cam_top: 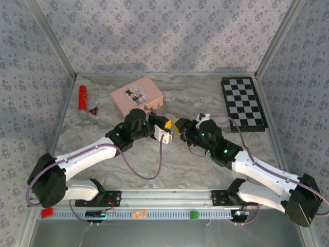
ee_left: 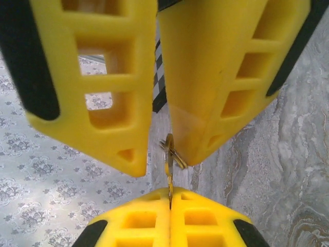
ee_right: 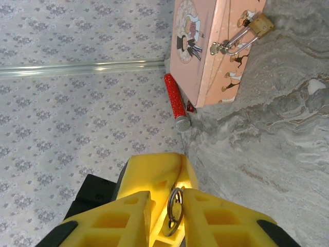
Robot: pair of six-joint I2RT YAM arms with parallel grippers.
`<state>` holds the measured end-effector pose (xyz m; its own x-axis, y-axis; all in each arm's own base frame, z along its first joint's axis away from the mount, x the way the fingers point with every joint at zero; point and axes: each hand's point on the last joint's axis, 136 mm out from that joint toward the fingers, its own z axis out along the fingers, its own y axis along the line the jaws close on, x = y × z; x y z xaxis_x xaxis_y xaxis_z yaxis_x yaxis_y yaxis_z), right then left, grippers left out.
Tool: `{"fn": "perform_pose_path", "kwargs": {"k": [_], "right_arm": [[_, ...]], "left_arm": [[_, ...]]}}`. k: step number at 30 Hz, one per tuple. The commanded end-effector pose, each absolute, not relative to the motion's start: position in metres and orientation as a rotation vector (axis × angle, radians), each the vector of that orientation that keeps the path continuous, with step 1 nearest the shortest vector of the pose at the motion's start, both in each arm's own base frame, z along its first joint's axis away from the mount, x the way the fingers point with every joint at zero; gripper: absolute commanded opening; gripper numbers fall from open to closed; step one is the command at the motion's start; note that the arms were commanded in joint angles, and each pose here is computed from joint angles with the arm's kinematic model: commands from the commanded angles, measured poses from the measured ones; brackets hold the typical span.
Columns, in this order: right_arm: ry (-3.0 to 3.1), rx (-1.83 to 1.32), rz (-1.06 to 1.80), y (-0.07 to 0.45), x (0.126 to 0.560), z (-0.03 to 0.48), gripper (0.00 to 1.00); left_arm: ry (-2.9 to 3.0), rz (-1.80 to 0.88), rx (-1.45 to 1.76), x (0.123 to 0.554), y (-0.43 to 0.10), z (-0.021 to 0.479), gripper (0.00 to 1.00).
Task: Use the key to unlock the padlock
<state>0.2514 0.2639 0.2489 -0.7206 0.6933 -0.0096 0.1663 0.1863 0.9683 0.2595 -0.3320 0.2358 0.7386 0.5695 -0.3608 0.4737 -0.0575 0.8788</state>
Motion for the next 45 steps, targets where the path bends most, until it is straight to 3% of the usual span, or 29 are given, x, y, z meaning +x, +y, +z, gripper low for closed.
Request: {"fn": "perform_pose_path", "kwargs": {"k": [1, 20, 26, 30, 33, 37, 45], "right_arm": [[1.994, 0.844, 1.538, 0.258, 0.256, 0.246, 0.22], [2.041, 0.836, 1.522, 0.263, 0.257, 0.241, 0.06], [2.011, 0.847, 1.482, 0.249, 0.259, 0.240, 0.00], [1.965, 0.819, 1.425, 0.231, 0.265, 0.242, 0.00], [1.910, 0.708, 1.419, 0.227, 0.271, 0.252, 0.00], [1.822, 0.491, 1.416, 0.231, 0.274, 0.264, 0.00], [1.638, 0.151, 1.461, 0.259, 0.265, 0.290, 0.00]], "left_arm": [[0.805, 0.106, 1.701, 0.256, -0.334, 0.235, 0.00], [0.811, 0.120, 1.699, 0.259, -0.333, 0.232, 0.00], [0.877, 0.061, 1.633, 0.255, -0.330, 0.239, 0.25], [1.081, -0.127, 1.406, 0.253, -0.317, 0.272, 0.35], [1.288, -0.330, 1.180, 0.253, -0.303, 0.301, 0.31], [1.517, -0.680, 0.749, 0.254, -0.282, 0.332, 0.32], [1.749, -1.310, 0.241, 0.254, -0.285, 0.332, 0.40]]}}
